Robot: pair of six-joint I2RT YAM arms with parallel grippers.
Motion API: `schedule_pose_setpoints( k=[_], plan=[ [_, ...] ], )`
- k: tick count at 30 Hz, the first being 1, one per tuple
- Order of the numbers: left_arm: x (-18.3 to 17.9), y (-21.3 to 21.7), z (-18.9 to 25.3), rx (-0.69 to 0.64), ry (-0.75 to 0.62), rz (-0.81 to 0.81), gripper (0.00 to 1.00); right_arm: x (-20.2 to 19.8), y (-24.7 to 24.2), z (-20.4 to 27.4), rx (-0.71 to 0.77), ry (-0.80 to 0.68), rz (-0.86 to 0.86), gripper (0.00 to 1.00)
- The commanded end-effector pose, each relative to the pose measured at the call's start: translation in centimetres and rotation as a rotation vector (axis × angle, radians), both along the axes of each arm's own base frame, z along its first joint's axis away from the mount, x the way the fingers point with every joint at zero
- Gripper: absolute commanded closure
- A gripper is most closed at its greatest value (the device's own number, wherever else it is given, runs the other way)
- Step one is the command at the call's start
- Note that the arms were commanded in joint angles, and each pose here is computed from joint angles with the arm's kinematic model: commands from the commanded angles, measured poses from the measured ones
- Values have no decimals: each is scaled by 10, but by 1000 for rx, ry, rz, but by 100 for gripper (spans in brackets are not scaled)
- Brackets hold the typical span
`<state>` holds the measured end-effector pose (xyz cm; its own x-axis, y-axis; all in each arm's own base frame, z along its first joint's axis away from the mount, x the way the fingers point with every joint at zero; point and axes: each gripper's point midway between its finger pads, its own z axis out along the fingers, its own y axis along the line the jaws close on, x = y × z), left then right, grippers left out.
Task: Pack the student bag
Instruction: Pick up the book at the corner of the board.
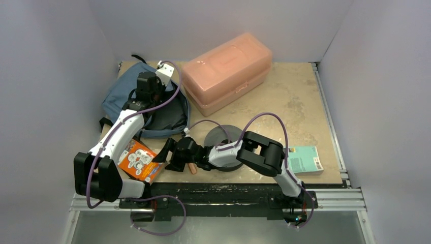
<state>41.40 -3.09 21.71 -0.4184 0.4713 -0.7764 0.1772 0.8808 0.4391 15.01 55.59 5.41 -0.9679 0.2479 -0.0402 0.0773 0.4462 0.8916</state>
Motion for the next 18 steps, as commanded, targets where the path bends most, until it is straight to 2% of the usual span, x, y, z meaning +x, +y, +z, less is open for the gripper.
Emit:
schedule_pose_setpoints(
  k=[1, 3, 13, 16, 18],
  plan=[
    [6, -7, 49, -61, -131, -8, 100, 9, -11, -23, -153, 10, -82, 13],
    [6, -7, 51, -62, -133, -9, 100, 10, -7, -21, -154, 5, -84, 14],
    [3, -7, 56, -71, -146, -11, 100, 13, 1, -10, -65, -19, -90, 49],
    [3, -7, 57, -72, -147, -11, 100, 14, 3, -8, -44, -25, -91, 53],
    [3, -8, 56, -73, -147, -14, 100, 14, 2, -8, -47, -27, -95, 50]
  ],
)
